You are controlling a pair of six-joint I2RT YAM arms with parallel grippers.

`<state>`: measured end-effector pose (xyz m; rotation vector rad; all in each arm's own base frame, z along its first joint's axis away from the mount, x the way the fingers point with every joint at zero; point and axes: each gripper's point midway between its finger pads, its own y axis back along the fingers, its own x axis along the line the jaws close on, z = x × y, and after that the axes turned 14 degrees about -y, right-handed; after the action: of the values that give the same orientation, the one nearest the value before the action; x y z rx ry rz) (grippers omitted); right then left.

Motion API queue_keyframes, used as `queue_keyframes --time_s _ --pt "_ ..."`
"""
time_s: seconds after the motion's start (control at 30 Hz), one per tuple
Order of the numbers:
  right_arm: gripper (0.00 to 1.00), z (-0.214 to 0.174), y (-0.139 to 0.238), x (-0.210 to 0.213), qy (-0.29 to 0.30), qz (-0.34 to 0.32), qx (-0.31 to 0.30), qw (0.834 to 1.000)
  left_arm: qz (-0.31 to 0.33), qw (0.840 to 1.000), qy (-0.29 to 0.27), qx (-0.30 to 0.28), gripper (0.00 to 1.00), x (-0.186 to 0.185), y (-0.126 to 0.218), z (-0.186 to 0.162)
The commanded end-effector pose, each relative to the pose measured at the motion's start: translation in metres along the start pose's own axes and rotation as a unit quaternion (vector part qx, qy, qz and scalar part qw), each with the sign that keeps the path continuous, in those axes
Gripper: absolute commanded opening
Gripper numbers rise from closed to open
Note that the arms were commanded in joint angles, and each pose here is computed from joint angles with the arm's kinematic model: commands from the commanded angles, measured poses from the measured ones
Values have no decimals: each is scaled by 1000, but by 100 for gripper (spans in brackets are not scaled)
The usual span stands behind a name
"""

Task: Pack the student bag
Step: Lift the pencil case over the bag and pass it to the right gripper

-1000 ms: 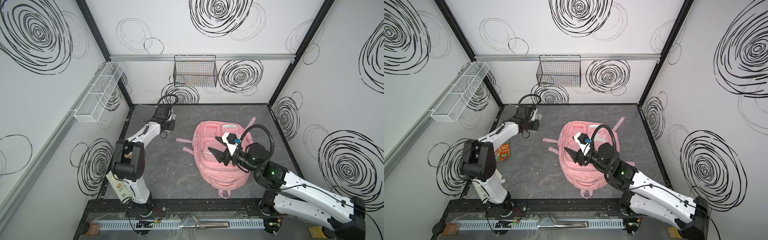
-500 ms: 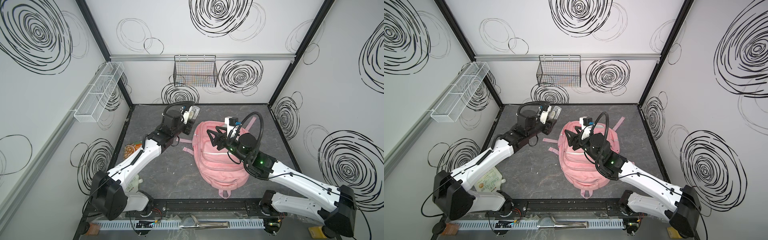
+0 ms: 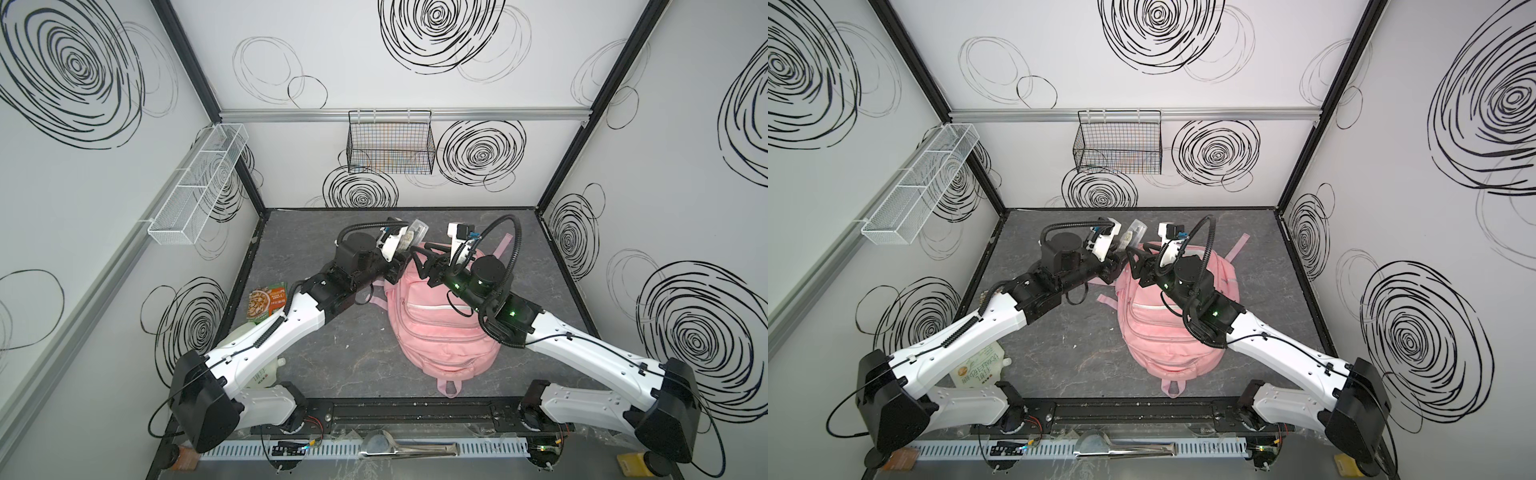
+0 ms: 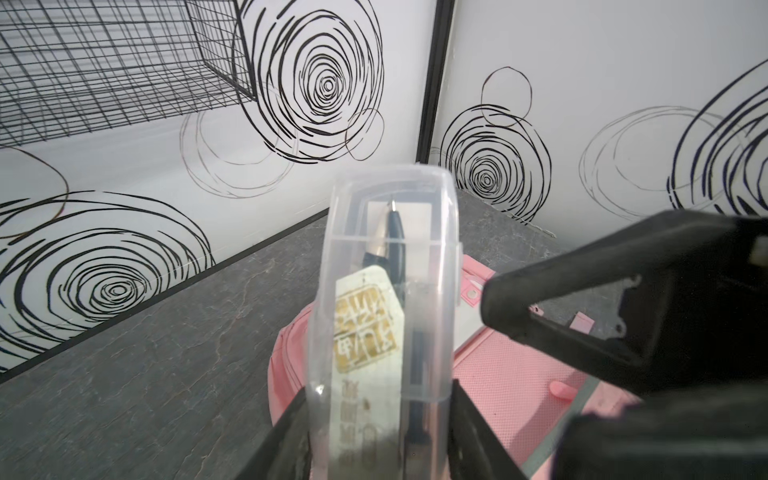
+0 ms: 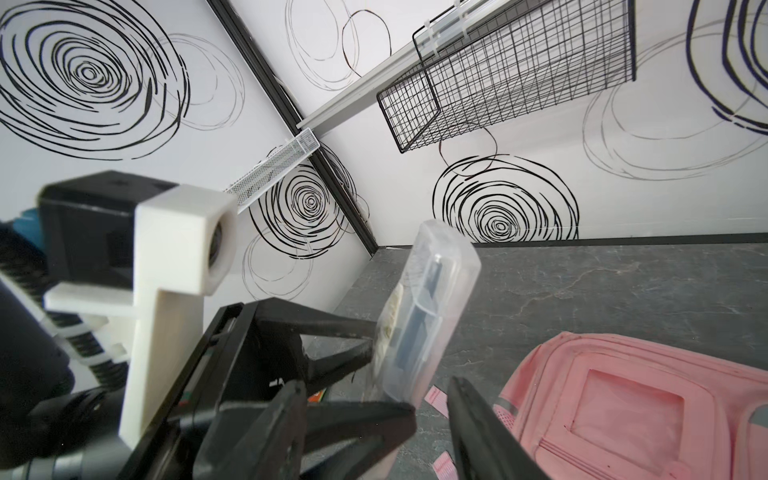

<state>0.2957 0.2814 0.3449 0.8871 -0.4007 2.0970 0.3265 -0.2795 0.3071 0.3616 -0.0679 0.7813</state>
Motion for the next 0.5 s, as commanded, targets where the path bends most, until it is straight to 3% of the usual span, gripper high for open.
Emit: queue_keyframes --time_s 0.0,0.47 --pt "52 21 0 14 -25 25 -25 999 0 998 -17 -54 46 -4 11 28" --pt "42 21 -8 -4 -58 4 -17 998 -3 996 -41 -75 46 -21 19 37"
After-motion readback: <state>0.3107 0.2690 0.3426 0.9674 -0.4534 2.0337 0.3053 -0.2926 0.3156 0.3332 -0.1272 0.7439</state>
